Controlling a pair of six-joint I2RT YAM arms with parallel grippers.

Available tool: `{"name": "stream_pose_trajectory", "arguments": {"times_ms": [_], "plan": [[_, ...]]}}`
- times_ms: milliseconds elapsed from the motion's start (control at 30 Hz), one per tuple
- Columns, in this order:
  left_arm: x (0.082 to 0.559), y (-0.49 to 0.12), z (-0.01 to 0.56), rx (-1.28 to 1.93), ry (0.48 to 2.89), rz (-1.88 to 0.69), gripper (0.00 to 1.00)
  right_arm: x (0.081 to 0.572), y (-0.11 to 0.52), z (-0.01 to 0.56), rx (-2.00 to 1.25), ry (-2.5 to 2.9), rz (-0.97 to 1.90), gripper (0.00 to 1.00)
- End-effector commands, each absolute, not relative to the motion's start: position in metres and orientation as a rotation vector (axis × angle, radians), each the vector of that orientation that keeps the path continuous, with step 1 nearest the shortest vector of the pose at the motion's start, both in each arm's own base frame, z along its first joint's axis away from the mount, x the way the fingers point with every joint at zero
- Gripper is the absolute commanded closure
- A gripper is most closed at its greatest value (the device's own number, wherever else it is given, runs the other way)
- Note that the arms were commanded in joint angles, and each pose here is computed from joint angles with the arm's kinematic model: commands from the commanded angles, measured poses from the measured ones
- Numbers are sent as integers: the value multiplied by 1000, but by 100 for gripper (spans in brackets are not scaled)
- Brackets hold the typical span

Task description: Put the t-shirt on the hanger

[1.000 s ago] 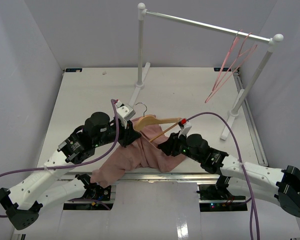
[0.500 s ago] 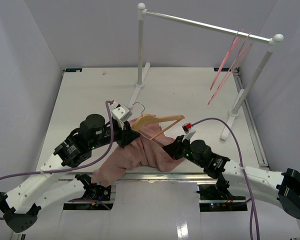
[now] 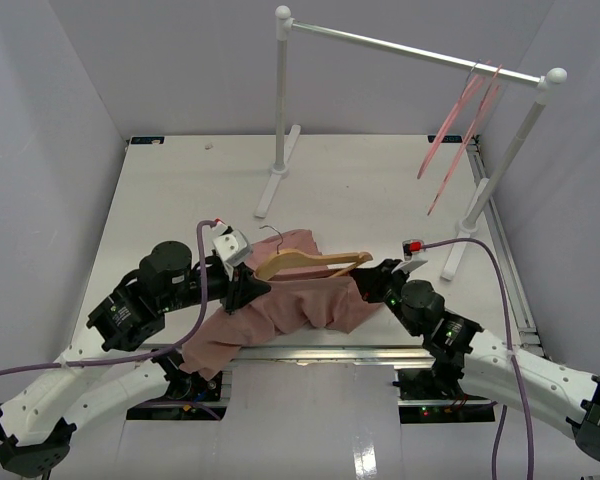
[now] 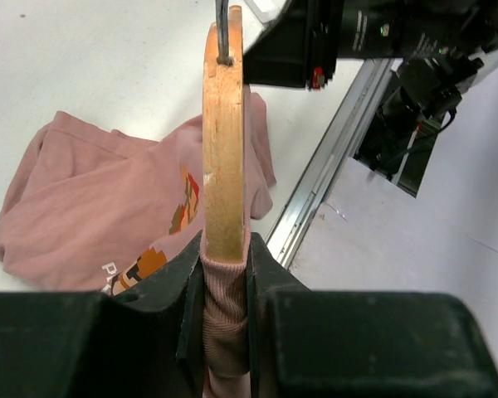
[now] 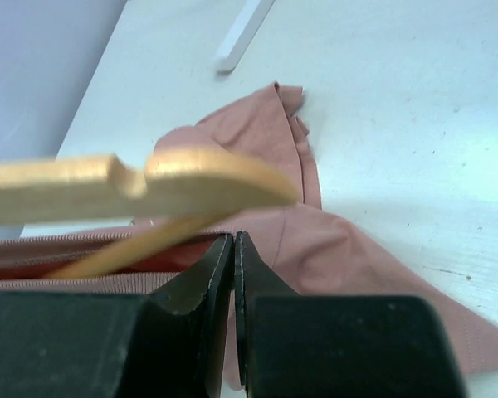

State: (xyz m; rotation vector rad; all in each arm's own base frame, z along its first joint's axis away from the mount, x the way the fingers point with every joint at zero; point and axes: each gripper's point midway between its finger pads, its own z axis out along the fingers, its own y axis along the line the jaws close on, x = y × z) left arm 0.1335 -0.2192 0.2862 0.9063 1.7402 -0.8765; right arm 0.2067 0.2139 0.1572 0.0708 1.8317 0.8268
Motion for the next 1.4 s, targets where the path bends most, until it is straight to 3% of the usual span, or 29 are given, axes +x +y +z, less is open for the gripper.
{"name": "stream_pose_trajectory", "arguments": {"times_ms": [0,767,1000,1367], "plan": [[112,-214,309,975,1628,-936,100,230,172,155,193,1829,612,92],[122,-189,301,989,1743,-752,100,246,117,168,291,1804,433,92],[133,-182,287,999,1828,-651,100,252,95,188,260,1803,243,92],[120,-202,298,1103,1744,-778,100,264,99,200,147,1844,143,92]]}}
